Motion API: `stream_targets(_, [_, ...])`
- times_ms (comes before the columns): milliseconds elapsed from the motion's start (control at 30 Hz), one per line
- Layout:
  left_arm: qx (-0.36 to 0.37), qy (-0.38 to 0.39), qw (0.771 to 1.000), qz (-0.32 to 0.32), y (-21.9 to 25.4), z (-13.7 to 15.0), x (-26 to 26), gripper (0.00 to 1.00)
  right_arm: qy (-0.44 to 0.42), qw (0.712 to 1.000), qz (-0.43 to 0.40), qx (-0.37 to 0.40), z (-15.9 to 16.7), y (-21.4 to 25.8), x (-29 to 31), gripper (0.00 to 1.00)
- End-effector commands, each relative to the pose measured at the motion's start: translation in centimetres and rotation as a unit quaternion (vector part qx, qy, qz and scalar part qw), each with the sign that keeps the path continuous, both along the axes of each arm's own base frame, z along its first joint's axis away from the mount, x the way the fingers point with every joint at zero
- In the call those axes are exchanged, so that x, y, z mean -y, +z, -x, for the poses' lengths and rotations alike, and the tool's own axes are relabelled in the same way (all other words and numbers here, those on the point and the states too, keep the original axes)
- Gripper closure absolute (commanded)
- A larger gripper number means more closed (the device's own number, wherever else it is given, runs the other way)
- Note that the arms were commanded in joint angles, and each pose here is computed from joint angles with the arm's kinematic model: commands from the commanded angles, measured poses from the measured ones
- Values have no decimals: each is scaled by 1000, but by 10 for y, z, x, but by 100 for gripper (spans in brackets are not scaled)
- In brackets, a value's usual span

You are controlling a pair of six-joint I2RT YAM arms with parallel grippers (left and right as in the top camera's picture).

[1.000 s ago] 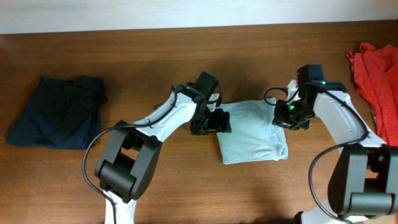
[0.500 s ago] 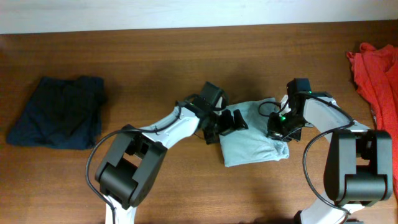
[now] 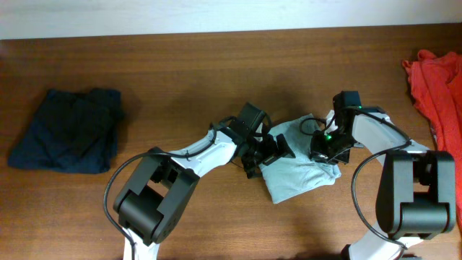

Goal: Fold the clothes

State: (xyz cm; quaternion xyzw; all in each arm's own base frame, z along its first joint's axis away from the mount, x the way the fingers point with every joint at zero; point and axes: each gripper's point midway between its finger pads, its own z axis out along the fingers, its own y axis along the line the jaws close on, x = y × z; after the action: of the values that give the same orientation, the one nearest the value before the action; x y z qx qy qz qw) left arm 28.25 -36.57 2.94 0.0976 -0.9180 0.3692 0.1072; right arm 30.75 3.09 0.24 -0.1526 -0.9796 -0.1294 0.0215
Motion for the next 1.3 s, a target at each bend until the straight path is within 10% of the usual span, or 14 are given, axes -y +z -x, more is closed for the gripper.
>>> stream_targets(0, [-22, 28, 998, -43, -26, 5, -10, 1, -1, 1000, 4, -11, 5, -6, 0, 79])
stream_targets(133, [0, 41, 997, -58, -31, -3, -13, 9, -2, 1000, 4, -8, 3, -6, 0, 79])
stream_targets(600, [135, -43, 990, -19, -28, -23, -5, 94, -1, 1000, 4, -8, 3, -6, 0, 79])
stream_targets(967, [251, -115, 959, -60, 2, -53, -59, 100, 16, 999, 3, 34, -7, 44, 5, 83])
stream_targets(1267, [400, -159, 889, -158, 49, -109, -150, 100, 16, 990, 11, 143, -23, 119, 6, 82])
